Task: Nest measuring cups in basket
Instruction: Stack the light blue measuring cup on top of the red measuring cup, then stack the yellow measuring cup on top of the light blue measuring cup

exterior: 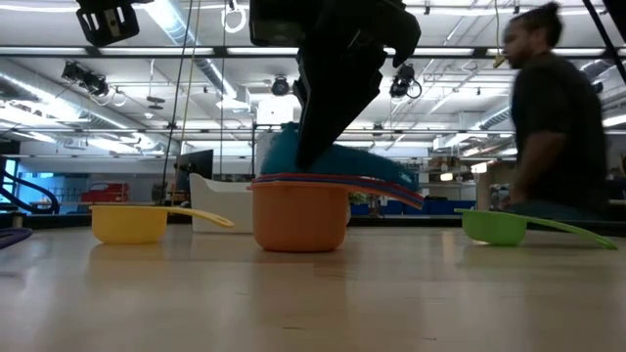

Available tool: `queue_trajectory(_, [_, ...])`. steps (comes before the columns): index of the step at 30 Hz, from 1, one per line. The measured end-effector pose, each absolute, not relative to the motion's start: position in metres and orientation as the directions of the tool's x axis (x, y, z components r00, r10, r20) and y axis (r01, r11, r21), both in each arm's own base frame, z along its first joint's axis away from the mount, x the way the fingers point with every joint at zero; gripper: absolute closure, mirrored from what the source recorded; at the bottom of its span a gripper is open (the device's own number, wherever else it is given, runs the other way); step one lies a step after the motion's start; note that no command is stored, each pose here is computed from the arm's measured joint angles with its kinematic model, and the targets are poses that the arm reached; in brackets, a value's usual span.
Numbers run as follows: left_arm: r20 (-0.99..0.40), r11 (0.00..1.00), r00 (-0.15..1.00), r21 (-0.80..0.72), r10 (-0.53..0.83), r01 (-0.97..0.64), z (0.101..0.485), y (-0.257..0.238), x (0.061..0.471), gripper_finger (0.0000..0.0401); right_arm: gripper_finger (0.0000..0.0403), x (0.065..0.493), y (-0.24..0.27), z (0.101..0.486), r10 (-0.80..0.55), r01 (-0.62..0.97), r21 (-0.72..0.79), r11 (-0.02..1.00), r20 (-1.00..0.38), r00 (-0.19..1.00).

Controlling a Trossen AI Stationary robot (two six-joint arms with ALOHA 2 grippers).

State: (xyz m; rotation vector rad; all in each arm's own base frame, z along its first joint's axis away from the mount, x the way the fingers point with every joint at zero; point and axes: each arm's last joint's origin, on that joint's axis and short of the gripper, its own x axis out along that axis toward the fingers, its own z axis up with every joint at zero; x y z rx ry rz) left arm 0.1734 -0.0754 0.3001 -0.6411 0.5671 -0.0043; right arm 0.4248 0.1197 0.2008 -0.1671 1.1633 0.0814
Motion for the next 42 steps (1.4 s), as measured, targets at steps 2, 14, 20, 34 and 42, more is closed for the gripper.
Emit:
queue_trajectory(2, [-0.499,0.806,0.849,-0.567,-0.175,-0.168,0.300,-0.075,0.173,0.0260,0.0293,0.425,0.120,0.201,-0.018,-0.138,-0.079,0.987,-0.919,0.394])
queue_trajectory(14, [-0.500,0.811,0.848,-0.562,-0.175,-0.164,0.300,-0.075,0.173,0.0260,0.0266,0.422,0.117,0.224,-0.008,-0.091,-0.041,0.995,-0.942,0.336])
queue_trajectory(20, [-0.501,0.811,0.848,-0.562,-0.175,-0.164,0.300,-0.075,0.173,0.0260,0.0263,0.418,0.108,0.240,-0.011,0.035,0.001,0.999,-0.943,0.334])
queue_trajectory(34, [-0.514,0.824,0.843,-0.539,-0.159,-0.173,0.299,-0.075,0.173,0.0260,0.0202,0.375,0.090,0.238,0.047,0.227,0.130,0.965,-0.940,0.339])
queue_trajectory(42, [-0.512,0.829,0.852,-0.520,-0.111,-0.205,0.298,-0.073,0.173,0.0260,0.0112,0.373,0.099,0.218,0.058,0.222,0.148,0.964,-0.929,0.365])
